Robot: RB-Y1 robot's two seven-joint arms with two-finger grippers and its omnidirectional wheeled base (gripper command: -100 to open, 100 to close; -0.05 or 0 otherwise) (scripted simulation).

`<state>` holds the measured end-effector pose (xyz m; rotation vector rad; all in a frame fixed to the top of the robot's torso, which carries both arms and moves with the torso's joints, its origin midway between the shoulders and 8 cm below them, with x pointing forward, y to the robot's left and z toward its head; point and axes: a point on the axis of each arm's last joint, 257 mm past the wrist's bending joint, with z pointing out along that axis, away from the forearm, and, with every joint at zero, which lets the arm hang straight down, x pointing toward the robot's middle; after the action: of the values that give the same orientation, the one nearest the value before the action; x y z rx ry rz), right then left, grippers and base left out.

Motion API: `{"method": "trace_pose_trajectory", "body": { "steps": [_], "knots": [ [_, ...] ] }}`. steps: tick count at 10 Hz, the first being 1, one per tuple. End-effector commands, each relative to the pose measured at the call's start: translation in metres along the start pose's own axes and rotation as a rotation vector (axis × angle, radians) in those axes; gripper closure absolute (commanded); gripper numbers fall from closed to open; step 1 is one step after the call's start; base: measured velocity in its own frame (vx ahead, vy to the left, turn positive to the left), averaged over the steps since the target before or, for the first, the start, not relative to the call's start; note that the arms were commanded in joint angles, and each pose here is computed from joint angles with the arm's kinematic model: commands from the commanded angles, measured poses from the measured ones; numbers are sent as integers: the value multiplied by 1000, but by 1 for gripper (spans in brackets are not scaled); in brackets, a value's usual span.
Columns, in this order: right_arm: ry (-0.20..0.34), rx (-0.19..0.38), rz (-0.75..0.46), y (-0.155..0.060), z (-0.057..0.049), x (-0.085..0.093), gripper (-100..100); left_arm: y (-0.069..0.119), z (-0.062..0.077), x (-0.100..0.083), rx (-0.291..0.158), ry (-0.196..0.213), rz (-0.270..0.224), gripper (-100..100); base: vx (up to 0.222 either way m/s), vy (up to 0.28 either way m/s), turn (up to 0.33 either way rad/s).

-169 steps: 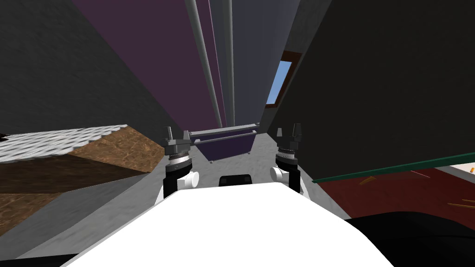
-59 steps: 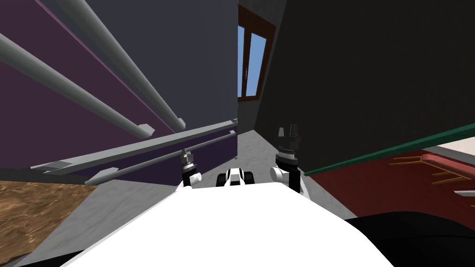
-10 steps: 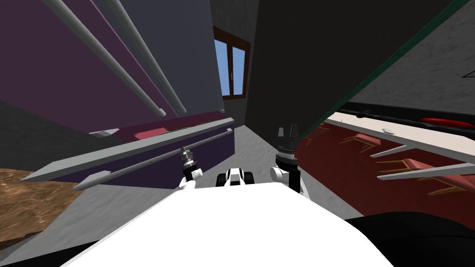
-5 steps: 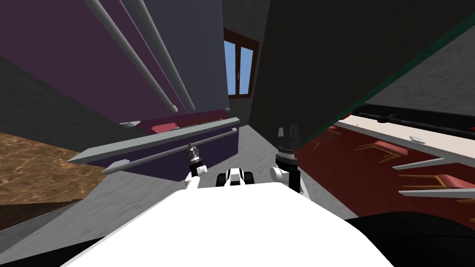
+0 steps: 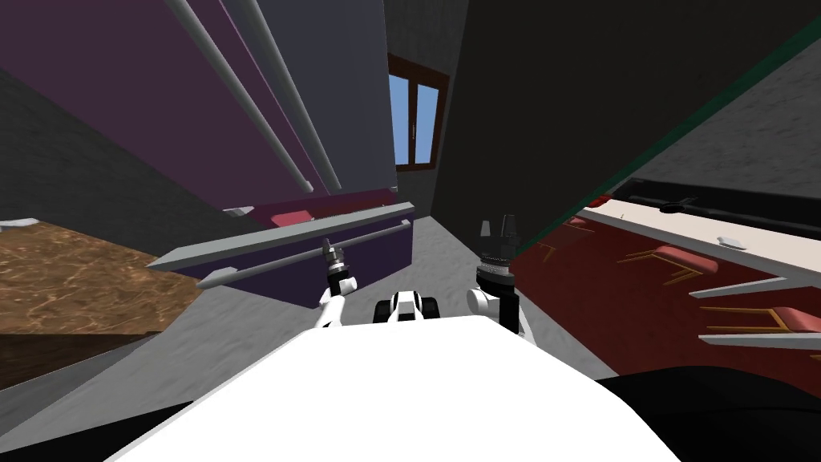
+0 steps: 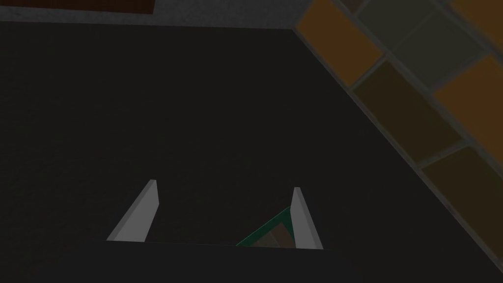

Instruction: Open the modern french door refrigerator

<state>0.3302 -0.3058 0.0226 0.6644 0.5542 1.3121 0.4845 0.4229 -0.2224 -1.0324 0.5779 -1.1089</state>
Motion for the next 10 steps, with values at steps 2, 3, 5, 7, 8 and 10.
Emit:
{"method": "trace_pose_trajectory", "body": {
  "steps": [2,3,5,7,8,10],
  "knots": [
    [0,0,0,0,0,0,0,-8,33,9,2,12,-7,-100,-54,-23,37],
    [0,0,0,0,0,0,0,-11,41,12,1,15,-10,-100,-55,-30,35],
    [0,0,0,0,0,0,0,1,27,8,-29,10,-7,0,-8,-7,2],
    [0,0,0,0,0,0,0,6,23,7,-45,8,-7,0,0,0,0],
    [0,0,0,0,0,0,0,8,22,6,-49,7,-6,0,0,0,0],
    [0,0,0,0,0,0,0,10,20,6,-55,6,-6,0,0,0,0]
  ]
}}
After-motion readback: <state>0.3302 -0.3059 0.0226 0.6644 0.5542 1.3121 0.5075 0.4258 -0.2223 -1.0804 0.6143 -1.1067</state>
